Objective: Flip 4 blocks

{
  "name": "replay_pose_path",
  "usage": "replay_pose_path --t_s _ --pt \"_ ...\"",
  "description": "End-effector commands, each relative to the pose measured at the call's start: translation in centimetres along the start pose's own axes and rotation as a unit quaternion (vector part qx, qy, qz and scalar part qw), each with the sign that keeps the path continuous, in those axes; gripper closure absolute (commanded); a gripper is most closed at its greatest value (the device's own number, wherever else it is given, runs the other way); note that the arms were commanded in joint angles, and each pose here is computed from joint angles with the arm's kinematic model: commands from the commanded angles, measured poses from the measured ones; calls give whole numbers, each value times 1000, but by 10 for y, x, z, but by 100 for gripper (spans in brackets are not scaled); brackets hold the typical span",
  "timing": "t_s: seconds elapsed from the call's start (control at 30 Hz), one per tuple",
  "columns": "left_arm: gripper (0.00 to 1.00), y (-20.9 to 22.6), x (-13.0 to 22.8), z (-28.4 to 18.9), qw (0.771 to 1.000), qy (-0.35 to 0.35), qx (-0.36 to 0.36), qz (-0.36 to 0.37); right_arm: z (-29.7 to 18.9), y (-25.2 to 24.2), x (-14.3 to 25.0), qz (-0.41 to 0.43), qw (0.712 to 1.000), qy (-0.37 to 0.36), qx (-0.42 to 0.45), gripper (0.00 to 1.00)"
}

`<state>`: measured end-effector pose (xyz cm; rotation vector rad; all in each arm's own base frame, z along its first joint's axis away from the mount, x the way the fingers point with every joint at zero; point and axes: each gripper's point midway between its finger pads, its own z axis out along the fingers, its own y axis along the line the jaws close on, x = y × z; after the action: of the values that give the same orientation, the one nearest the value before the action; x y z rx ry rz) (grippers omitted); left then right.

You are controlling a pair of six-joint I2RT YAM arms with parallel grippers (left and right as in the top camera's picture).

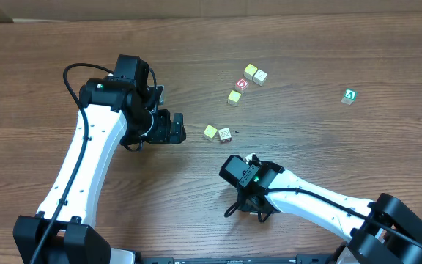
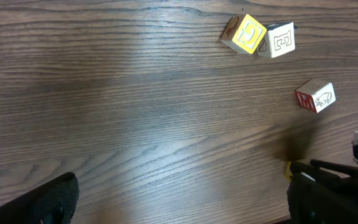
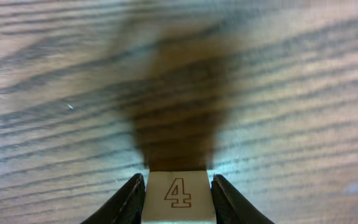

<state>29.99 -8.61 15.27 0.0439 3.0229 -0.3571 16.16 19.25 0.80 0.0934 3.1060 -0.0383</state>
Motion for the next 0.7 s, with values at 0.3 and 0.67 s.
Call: replay_pose_path --t_s 0.3,0.67 --pt "0 -4 -4 -2 1000 -4 7 9 2 -4 -3 -69 998 -11 9 57" --pt "0 -5 -6 -2 1000 -8 7 10 -13 13 -14 -52 998 -25 -12 44"
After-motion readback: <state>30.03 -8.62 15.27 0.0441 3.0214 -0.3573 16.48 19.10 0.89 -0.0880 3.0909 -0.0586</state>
